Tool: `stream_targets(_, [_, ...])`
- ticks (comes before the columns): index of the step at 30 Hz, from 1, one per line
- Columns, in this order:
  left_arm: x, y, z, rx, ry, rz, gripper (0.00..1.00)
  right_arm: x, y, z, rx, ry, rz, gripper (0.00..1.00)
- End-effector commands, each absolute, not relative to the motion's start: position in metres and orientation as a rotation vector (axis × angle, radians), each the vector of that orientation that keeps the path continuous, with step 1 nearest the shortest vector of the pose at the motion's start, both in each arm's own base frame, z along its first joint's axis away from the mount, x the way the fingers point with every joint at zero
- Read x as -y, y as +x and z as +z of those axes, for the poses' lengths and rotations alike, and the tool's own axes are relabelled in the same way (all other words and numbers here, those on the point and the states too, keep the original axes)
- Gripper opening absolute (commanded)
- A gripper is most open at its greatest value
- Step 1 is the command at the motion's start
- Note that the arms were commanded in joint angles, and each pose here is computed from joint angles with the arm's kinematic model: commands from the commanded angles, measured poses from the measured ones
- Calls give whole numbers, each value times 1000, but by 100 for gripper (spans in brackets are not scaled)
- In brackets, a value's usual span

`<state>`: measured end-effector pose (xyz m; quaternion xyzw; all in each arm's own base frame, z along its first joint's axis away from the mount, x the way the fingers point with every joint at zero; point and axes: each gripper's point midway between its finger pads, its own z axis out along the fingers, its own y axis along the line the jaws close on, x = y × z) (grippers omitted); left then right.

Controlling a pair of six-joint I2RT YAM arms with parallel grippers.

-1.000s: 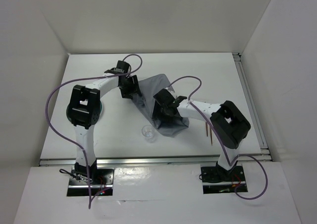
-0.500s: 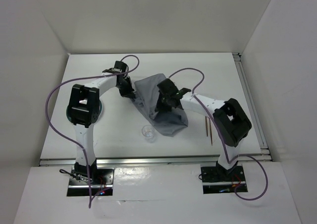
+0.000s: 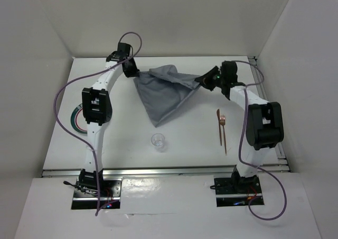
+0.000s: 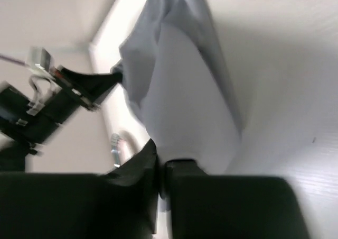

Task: Set the dinner table for one person

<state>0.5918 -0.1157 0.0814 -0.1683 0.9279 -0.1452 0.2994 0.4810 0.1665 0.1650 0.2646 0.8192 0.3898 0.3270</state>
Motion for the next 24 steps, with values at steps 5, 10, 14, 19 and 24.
stream_targets(5, [104, 612, 128, -2328, -392, -297, 76, -169, 439, 131, -2069, 859, 1485, 71])
stream_targets(10, [96, 599, 167, -2310, -327, -250, 93, -169, 410, 139, -2153, 677, 1410, 81])
stream_targets(14, [94, 562, 195, -2333, -307, -263, 85, -187, 400, 172, -2273, 367, 1223, 80])
stream_targets(19, [119, 455, 148, -2575, -346, -463, 73, -179, 400, 179, -2314, 177, 815, 70])
stream_targets(24, [175, 374, 91, -2733, -374, -752, 79, -162, 400, 170, -2356, 181, 615, 68])
